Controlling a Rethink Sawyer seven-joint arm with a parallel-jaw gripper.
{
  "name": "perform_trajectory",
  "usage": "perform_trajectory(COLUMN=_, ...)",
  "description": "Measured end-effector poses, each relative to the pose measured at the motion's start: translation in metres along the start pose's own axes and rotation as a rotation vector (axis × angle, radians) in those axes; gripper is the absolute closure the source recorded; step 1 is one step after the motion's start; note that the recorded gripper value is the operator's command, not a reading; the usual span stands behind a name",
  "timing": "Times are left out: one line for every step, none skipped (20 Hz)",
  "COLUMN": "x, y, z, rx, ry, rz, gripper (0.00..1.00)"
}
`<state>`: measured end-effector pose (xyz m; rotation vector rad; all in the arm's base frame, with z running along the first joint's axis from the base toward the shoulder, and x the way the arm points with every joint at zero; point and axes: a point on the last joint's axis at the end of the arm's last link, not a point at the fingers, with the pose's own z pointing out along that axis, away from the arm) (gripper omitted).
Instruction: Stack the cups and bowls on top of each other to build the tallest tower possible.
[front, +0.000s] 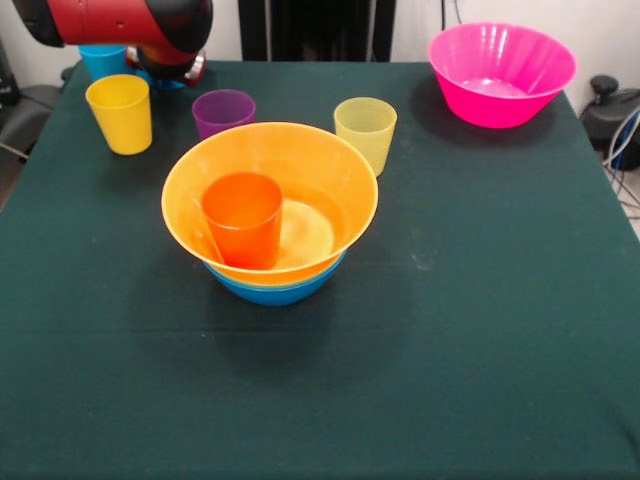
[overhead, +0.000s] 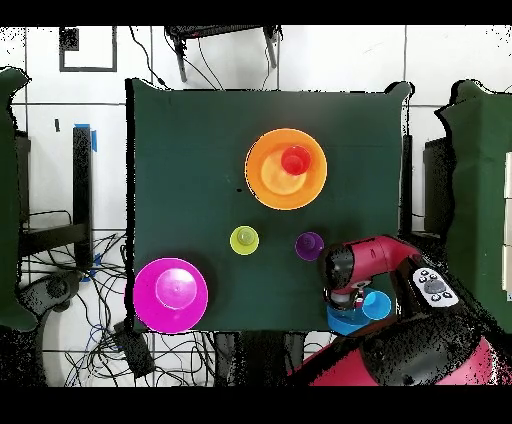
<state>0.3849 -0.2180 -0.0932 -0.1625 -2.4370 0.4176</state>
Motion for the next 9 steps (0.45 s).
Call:
perform_trajectory(x=0.0003, y=0.0001, z=0.0000, rx=0.000, ry=-0.002, rz=-0.001, gripper=0.00)
perform_trajectory(x=0.0005, y=0.0001, z=-0.0001, rx=0.001, ry=-0.004, rz=-0.002, gripper=0.00)
perform_trajectory(x=0.0010, y=0.0001, z=0.0000, rx=0.000, ry=-0.007, rz=-0.003, gripper=0.00)
perform_trajectory(x=0.0014, y=0.0002, z=-0.0001, rx=0.000, ry=-0.010, rz=-0.005, gripper=0.00)
perform_trajectory(x=0.0017, y=0.0002, z=-0.0001, rx=0.000, ry=-0.012, rz=-0.006, gripper=0.00)
perform_trajectory(x=0.0025, y=0.0002, z=-0.0001, rx=0.000, ry=-0.018, rz=-0.009, gripper=0.00)
perform_trajectory(x=0.0029, y=0.0001, z=-0.0001, rx=-0.001, ry=-0.020, rz=-0.009, gripper=0.00)
perform_trajectory(x=0.0028, y=0.0000, z=-0.0001, rx=-0.001, ry=-0.020, rz=-0.009, gripper=0.00)
perform_trajectory(x=0.0032, y=0.0000, z=-0.0001, rx=-0.002, ry=-0.022, rz=-0.009, gripper=0.00)
